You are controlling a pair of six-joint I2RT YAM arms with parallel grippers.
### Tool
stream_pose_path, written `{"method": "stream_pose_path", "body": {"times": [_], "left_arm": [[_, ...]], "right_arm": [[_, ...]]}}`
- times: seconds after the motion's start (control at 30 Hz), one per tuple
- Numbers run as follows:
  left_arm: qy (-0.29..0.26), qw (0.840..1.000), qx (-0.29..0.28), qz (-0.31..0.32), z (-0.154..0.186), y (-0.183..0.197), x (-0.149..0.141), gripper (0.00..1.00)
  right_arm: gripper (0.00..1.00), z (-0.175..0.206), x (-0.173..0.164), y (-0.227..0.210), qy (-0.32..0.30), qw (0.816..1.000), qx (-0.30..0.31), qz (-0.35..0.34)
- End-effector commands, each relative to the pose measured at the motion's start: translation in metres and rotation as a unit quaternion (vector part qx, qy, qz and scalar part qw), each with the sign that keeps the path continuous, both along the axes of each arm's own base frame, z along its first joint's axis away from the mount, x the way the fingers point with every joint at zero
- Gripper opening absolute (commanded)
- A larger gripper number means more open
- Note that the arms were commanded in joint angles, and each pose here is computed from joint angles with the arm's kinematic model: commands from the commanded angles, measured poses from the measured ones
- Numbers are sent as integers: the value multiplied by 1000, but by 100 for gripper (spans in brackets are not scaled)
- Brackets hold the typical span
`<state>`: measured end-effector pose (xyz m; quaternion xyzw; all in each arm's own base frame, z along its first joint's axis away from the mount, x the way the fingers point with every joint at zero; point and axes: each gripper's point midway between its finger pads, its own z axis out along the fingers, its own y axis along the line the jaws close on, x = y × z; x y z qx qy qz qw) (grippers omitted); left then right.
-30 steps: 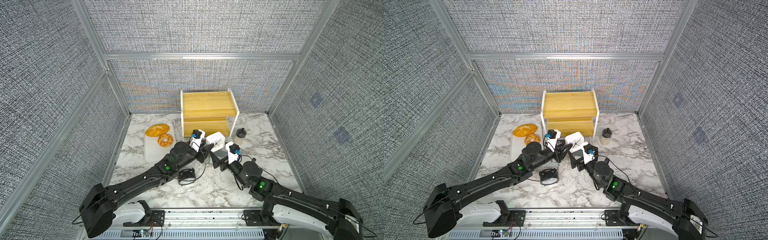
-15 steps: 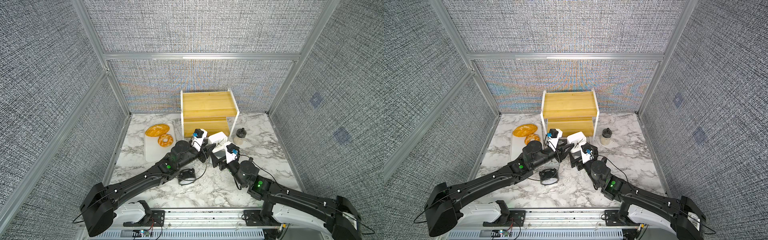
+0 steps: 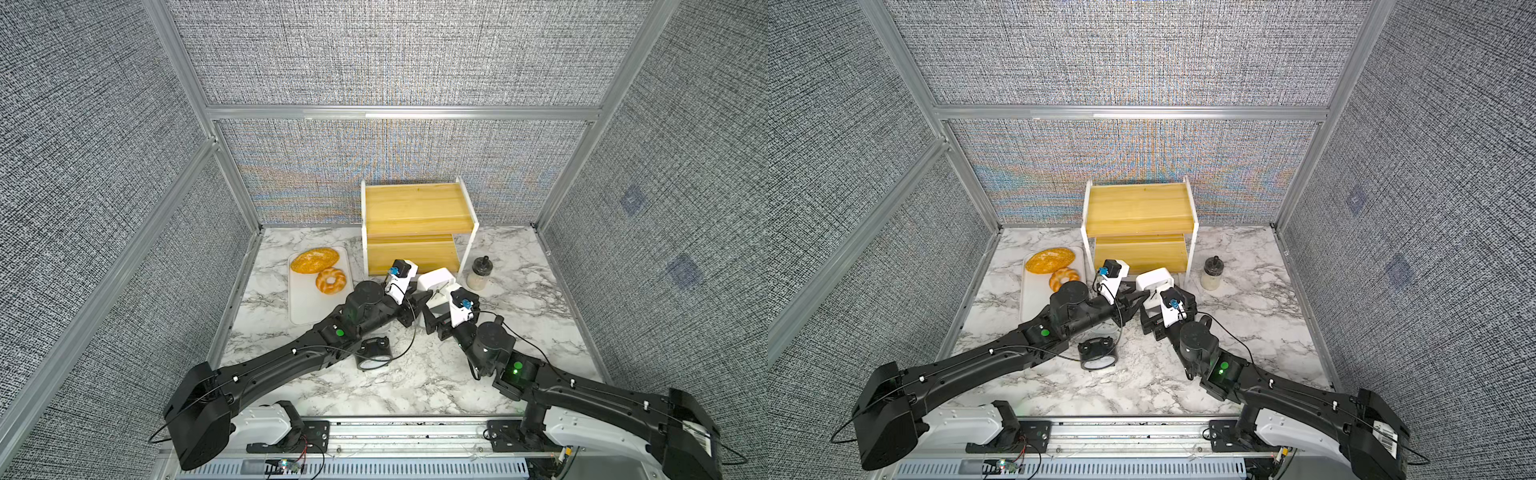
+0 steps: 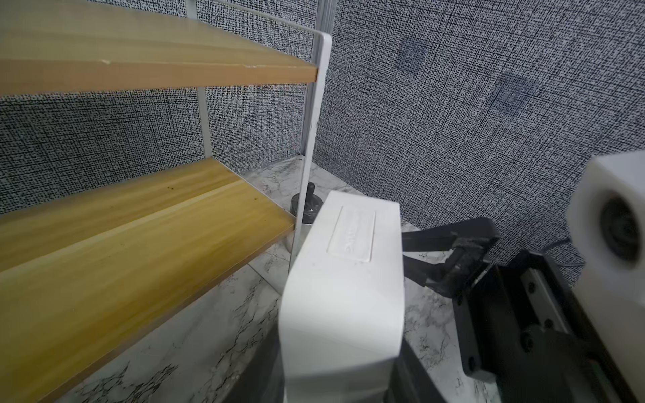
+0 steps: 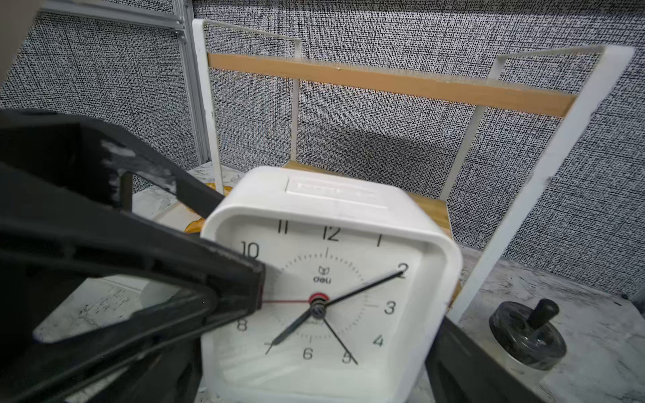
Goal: Place the alarm clocks on the shelf by style
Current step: Pick up the alarm from the center of the board.
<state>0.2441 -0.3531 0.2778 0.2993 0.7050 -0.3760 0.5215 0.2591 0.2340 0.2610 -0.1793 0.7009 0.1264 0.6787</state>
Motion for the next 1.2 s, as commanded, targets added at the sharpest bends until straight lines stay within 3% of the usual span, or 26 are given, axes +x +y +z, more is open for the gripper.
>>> {"method": "stream_pose_path", "body": {"times": [0.0, 0.2, 0.37, 0.73, 0.93, 1.17], "left_arm": [[-10, 1000, -4, -24, 6, -5, -6, 4], [-11, 1000, 0, -25, 5, -4, -8, 6], [-15, 1000, -4, -19, 9, -1, -7, 9], [-31, 999, -22, -16, 23, -2, -5, 35], [-48, 999, -24, 1, 30, 5, -2, 59], [-51, 999, -8, -13, 30, 3, -5, 66]], "right_arm": [[93, 7, 0, 1, -12, 1000, 13, -1], [78, 3, 0, 4, -9, 1000, 3, 5], [74, -1, 0, 5, -3, 1000, -4, 8], [71, -8, -4, 8, 3, 1000, -12, 20], [70, -10, -6, 8, 5, 1000, -16, 22], [70, -11, -6, 8, 4, 1000, -20, 21]]}}
